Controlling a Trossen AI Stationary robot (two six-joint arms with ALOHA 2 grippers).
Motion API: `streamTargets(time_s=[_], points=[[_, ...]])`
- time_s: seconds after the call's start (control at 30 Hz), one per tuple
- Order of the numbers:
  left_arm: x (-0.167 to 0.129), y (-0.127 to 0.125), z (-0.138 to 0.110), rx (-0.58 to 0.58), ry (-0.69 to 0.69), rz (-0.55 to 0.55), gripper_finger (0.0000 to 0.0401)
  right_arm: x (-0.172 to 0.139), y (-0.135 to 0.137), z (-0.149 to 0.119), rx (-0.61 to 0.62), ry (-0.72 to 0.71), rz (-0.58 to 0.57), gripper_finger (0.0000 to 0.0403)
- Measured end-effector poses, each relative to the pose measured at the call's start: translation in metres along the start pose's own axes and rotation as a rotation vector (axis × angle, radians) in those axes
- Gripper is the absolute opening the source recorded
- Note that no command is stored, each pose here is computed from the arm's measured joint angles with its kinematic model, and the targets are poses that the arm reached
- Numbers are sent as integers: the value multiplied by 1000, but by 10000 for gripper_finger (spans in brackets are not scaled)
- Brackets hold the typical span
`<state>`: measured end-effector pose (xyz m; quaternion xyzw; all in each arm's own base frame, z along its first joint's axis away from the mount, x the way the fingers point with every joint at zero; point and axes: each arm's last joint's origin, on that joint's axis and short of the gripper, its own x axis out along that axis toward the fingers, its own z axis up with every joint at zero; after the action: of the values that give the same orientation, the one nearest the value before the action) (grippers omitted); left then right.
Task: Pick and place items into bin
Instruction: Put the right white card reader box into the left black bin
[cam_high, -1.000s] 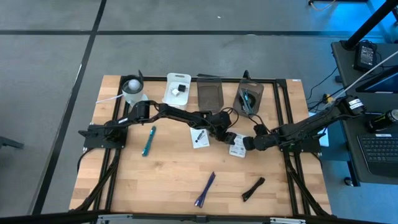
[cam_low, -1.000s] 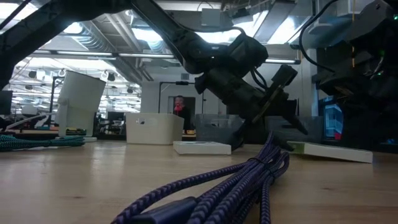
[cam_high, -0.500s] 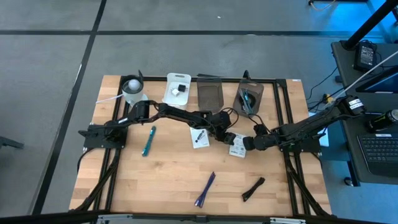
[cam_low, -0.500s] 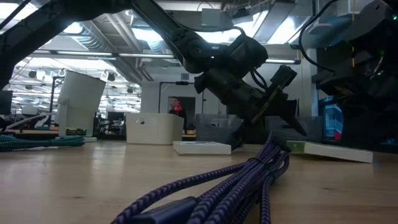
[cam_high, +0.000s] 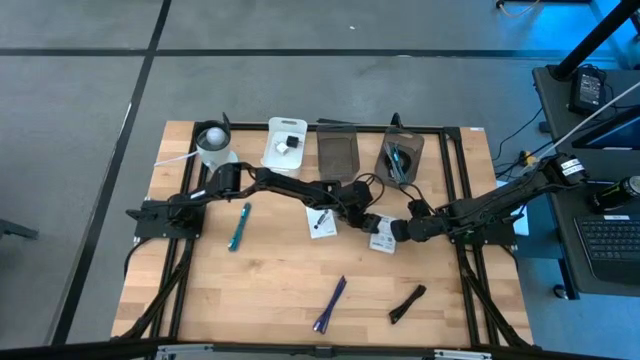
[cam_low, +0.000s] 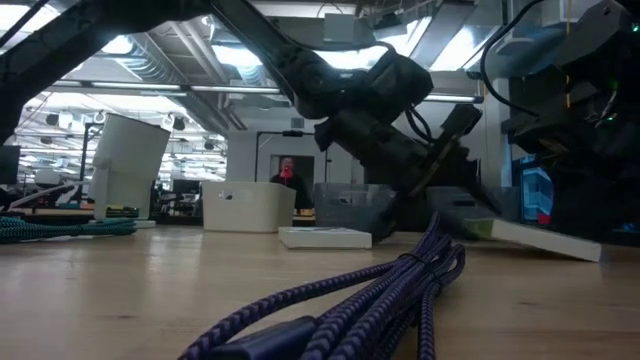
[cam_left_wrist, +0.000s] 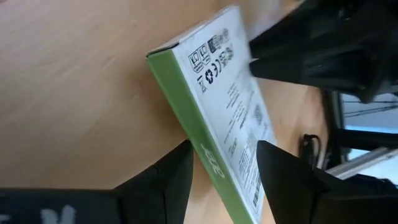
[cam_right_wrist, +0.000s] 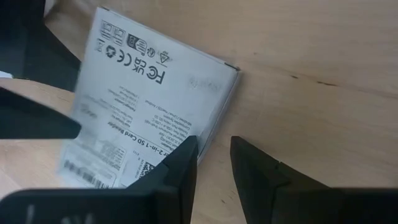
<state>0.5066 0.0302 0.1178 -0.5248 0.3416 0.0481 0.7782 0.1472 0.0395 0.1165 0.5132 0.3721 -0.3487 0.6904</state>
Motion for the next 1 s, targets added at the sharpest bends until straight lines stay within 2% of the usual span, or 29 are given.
streamTargets(time_s=[0.13, 0.23, 0.6, 0.8, 1.0], points=[[0, -5, 3, 21, -16, -64, 169, 0, 0, 0, 1, 1, 3, 102], [0, -5, 2, -2, -8, -66, 153, 0, 1, 0, 3, 1, 12, 102], [-1, -3, 3, -72, 8, -50, 43, 0, 1, 0, -7, 2, 18, 102], [-3, -1, 7, -73, 8, -55, 37, -3, 2, 0, -28, 21, 41, 102], [-4, 0, 10, -60, 18, -68, 36, -17, 3, 3, -48, 23, 125, 102]])
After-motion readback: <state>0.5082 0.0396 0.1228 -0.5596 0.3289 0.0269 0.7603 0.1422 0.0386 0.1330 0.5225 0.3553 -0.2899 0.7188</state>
